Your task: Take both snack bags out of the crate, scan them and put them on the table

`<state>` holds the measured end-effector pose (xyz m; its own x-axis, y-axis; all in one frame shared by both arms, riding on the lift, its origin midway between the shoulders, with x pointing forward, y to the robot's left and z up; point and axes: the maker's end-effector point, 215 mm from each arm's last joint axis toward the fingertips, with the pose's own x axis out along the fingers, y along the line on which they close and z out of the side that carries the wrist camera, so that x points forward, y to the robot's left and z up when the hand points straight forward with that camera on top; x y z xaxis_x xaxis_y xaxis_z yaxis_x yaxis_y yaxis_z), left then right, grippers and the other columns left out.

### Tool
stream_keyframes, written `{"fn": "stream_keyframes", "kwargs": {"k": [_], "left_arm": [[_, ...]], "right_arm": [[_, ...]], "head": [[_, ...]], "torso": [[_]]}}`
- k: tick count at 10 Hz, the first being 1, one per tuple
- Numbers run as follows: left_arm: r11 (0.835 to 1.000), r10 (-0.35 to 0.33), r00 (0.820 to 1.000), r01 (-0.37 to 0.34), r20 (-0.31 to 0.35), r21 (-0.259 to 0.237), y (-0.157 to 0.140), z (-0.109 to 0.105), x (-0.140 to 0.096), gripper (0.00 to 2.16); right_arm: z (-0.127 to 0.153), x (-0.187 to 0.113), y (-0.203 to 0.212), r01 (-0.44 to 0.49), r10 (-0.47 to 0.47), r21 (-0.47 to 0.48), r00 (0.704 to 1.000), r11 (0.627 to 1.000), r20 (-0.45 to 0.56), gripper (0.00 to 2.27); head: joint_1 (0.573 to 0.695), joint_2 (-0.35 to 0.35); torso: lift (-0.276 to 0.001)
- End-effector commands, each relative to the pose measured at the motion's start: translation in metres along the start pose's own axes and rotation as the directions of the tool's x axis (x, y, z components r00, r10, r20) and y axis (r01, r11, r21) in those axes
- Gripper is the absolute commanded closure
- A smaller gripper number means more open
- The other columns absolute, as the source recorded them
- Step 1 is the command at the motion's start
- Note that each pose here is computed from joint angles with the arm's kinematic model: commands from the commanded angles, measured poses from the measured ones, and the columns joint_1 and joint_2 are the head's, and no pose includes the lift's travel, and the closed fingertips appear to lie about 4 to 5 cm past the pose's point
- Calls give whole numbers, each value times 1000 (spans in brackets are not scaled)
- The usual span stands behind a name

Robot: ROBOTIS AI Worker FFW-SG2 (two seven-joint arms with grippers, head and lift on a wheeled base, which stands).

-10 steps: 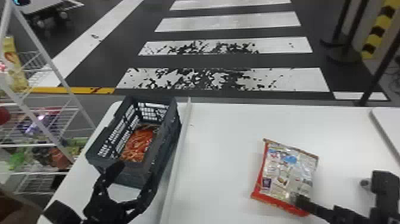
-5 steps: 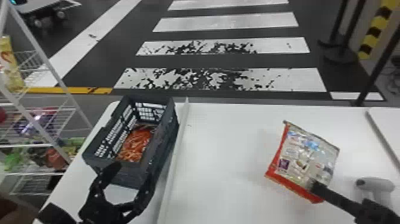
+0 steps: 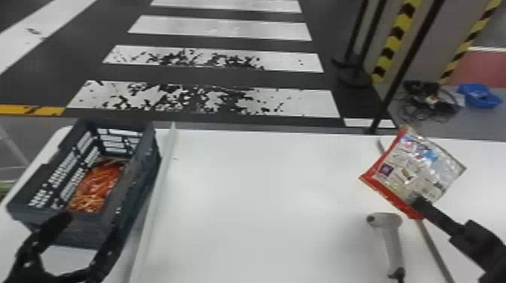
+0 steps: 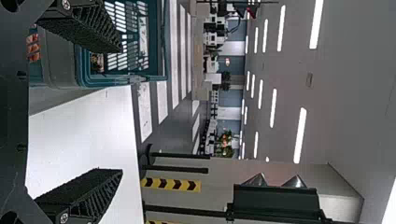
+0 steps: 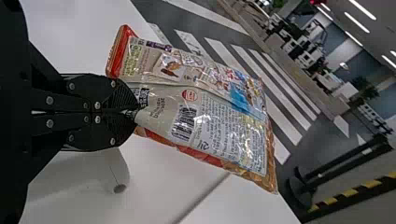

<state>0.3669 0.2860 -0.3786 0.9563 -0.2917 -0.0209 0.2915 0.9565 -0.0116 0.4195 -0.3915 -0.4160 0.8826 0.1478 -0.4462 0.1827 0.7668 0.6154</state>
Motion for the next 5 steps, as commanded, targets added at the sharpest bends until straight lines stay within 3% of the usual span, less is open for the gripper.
{"fn": "stream_keyframes", "kwargs": {"k": [1, 4, 5], "left_arm": [[1000, 2, 1000, -2, 1, 2, 1, 1, 0, 80], [1000, 10, 1000, -10, -3, 2, 4, 0, 1, 83], [1000, 9, 1000, -9, -2, 2, 3, 0, 2, 83]], "right_arm": [[38, -17, -48, 84, -87, 31, 991, 996, 105, 2260], [72, -38, -136, 280, -294, 93, 928, 955, 227, 2260], [76, -39, -157, 319, -334, 100, 912, 942, 238, 2260]], "head": [[695, -127], [695, -309], [695, -334]], "torso": [[-92], [-92], [-92]]}}
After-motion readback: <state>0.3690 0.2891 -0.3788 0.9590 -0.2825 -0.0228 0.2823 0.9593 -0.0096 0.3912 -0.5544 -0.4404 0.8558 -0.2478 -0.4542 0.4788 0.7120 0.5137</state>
